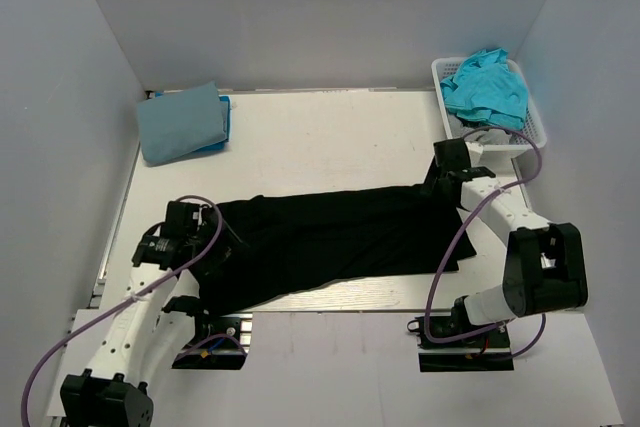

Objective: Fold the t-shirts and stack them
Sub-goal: Fold the other side of the tshirt into a rectangle, then rotate the tshirt 90 degrees, then grab the bottom of the folded rectangular tshirt with both arms

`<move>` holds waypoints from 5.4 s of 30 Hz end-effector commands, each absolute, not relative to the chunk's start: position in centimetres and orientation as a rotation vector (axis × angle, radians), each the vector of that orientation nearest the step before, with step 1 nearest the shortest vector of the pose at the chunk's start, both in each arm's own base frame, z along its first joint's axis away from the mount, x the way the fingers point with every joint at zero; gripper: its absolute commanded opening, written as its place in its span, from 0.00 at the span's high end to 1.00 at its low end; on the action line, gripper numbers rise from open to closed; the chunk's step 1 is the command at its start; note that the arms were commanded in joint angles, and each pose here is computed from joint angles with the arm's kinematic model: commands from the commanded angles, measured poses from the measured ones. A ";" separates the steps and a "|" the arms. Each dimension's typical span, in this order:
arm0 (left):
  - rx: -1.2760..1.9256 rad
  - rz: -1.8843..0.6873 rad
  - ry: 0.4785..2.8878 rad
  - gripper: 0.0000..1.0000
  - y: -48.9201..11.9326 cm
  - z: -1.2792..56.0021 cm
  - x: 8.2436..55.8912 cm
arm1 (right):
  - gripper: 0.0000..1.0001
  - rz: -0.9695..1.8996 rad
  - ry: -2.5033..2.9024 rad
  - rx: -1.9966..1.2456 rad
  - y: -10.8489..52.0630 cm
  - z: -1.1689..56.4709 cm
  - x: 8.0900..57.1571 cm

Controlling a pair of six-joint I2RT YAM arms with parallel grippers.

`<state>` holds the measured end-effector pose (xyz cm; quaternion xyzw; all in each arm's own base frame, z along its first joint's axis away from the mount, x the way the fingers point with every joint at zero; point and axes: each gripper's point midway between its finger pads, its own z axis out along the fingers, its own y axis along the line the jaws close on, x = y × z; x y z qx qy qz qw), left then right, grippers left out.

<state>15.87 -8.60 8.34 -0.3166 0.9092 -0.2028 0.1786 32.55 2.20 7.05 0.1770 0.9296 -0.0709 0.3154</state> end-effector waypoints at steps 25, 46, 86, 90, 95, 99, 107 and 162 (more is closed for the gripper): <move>-0.728 -0.692 2.544 0.00 -11.3 6.7 26.8 | 0.10 0.376 2.596 0.142 11.8 5.7 33.7; -0.810 -0.315 2.632 0.00 -6.9 5.4 27.0 | 0.10 0.312 2.538 0.320 6.1 10.0 29.8; -0.356 -1.065 2.267 0.00 -31.7 4.6 62.3 | 0.10 0.832 2.948 -0.979 21.0 4.8 4.7; -0.260 -1.222 2.077 0.00 -38.2 5.6 61.8 | 0.10 0.996 2.718 -1.160 24.5 8.0 5.1; -0.246 -1.256 1.990 0.00 -39.2 6.6 62.3 | 0.10 1.103 2.431 -1.121 27.6 11.9 7.6; -0.165 -1.362 1.833 0.00 -40.9 10.2 62.9 | 0.10 0.961 2.384 -0.953 27.5 12.4 11.0; -0.075 -1.288 1.583 0.00 -39.5 23.3 63.2 | 0.10 0.712 2.477 -0.521 25.0 11.8 16.2; 0.636 -0.495 2.681 0.00 -28.6 3.2 11.4 | 0.10 0.425 2.808 0.222 13.6 5.3 12.5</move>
